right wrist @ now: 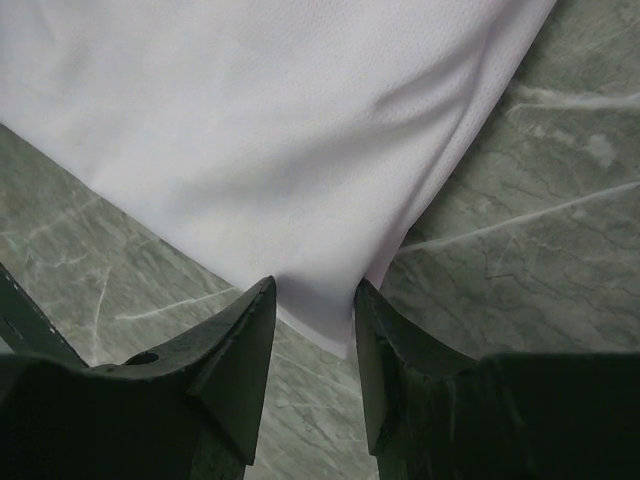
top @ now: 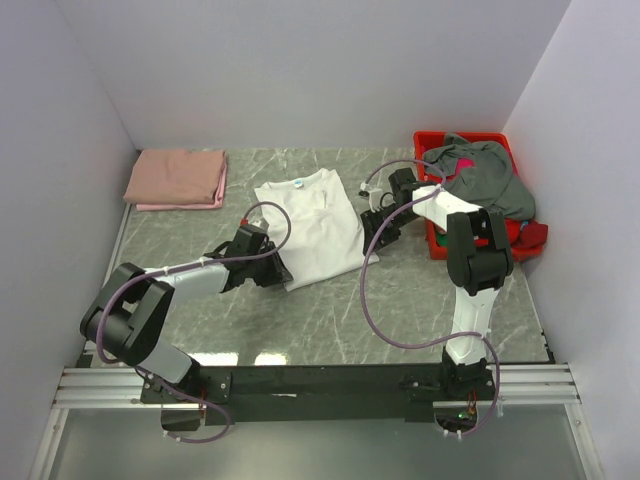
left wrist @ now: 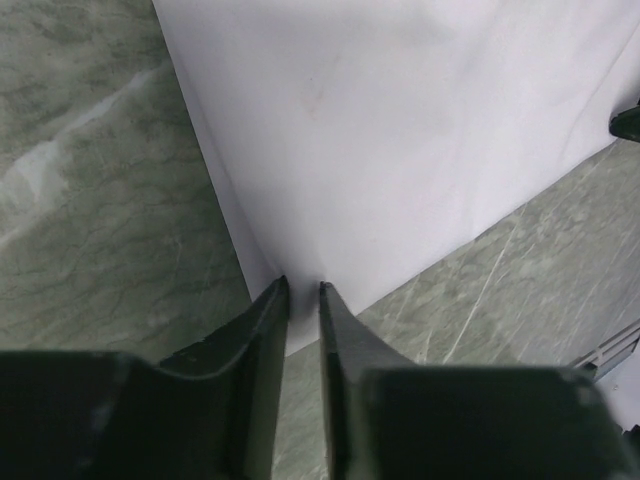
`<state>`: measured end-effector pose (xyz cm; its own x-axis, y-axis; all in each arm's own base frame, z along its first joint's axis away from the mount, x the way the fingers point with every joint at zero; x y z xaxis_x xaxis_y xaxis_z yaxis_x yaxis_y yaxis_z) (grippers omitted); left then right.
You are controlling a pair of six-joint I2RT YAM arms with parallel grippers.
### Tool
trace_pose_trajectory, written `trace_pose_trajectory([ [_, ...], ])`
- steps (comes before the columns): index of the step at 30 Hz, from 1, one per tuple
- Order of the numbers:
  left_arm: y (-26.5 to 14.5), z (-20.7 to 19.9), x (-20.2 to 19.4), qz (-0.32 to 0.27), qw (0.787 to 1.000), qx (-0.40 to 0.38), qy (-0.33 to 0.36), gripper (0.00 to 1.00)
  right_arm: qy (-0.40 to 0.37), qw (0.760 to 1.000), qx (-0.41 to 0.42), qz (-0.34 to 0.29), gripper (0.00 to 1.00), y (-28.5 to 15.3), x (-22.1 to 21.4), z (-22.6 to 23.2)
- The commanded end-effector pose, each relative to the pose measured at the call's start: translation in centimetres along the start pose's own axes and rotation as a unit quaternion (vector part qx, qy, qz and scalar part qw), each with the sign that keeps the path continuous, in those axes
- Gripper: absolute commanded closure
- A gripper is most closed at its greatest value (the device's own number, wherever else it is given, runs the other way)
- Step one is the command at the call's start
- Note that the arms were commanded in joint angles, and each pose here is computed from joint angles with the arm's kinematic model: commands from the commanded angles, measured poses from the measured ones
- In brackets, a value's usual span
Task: Fold and stack the t-shirts
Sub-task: Fold the tshirt
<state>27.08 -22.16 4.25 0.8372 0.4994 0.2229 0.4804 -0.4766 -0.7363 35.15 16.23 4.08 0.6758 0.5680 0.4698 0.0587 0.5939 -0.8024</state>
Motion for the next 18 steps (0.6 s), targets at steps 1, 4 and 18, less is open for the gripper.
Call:
trace_pose_trajectory([
  [1, 0.0, -2.0, 0.9, -0.008, 0.999, -0.03, 0.015, 0.78, -0.002, 1.0, 0.004, -0.013, 0.57, -0.9, 0.8, 0.4],
  [4, -0.1, -2.0, 0.9, -0.009, 0.999, -0.032, 0.015, 0.85, -0.001, 1.0, 0.005, -0.012, 0.59, -0.9, 0.7, 0.4],
  [18, -1.3, -2.6, 0.6, -0.009, 0.998, -0.052, 0.019, 1.0, 0.002, 1.0, 0.012, -0.02, 0.85, -1.9, 0.1, 0.7],
])
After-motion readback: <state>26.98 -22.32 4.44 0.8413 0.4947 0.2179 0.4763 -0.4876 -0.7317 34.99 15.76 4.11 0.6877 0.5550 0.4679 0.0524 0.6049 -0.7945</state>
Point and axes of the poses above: each gripper's point midway between its finger pads, its own y axis out along the fingers, its own z axis along the line the jaws close on, x = y × z, the point moved 1 cm from there along -y, back along the fingers, and after that the axes turned 12 degrees about -y, right-handed, at the moved point
